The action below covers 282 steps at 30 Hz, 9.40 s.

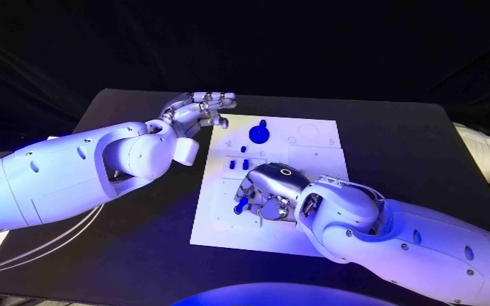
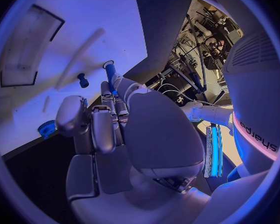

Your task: Assemble the parts on the task board

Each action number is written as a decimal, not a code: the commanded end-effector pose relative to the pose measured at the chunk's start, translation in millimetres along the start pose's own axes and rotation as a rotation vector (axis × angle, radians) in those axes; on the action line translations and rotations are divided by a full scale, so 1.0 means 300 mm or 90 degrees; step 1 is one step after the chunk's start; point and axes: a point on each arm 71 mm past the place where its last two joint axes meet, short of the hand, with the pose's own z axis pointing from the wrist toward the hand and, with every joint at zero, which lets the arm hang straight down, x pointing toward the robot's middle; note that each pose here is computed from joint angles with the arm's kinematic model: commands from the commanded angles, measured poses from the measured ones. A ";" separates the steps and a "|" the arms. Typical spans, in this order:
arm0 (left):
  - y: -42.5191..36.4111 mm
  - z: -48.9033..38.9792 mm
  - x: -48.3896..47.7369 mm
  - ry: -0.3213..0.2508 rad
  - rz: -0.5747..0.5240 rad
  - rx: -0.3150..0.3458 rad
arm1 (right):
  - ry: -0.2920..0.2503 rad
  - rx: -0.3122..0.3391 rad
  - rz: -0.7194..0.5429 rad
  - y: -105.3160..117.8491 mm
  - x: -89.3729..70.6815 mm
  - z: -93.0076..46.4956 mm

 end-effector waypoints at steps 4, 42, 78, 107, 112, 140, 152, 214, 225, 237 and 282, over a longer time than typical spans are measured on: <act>-0.001 0.002 0.012 0.015 -0.007 0.002 | 0.031 0.007 -0.023 -0.007 0.026 0.009; -0.001 0.001 0.010 0.013 -0.006 0.001 | 0.020 0.016 -0.053 0.012 0.044 0.033; 0.010 -0.006 -0.012 0.007 0.007 -0.009 | 0.000 0.402 0.143 -0.296 -0.111 -0.414; 0.016 -0.008 -0.011 0.011 0.007 -0.010 | 0.064 0.437 0.076 -0.306 0.000 -0.355; 0.016 -0.008 -0.011 0.012 0.007 -0.010 | 0.072 0.440 0.076 -0.313 0.020 -0.341; 0.022 -0.008 -0.010 0.015 0.005 -0.014 | -0.017 0.409 0.193 -0.241 -0.031 -0.345; 0.025 -0.006 -0.004 0.021 0.003 -0.015 | 0.021 0.386 0.210 -0.197 -0.013 -0.290; 0.022 -0.017 -0.021 0.012 0.006 -0.015 | 0.034 0.365 0.091 -0.185 -0.024 -0.291; 0.025 -0.013 -0.013 0.016 0.005 -0.015 | 0.028 0.368 0.072 -0.203 -0.016 -0.260; 0.026 -0.011 -0.008 0.018 0.004 -0.015 | -0.003 0.377 0.061 -0.229 -0.028 -0.270; 0.035 -0.012 -0.016 0.016 0.004 -0.018 | 0.044 0.478 0.016 -0.385 -0.024 -0.438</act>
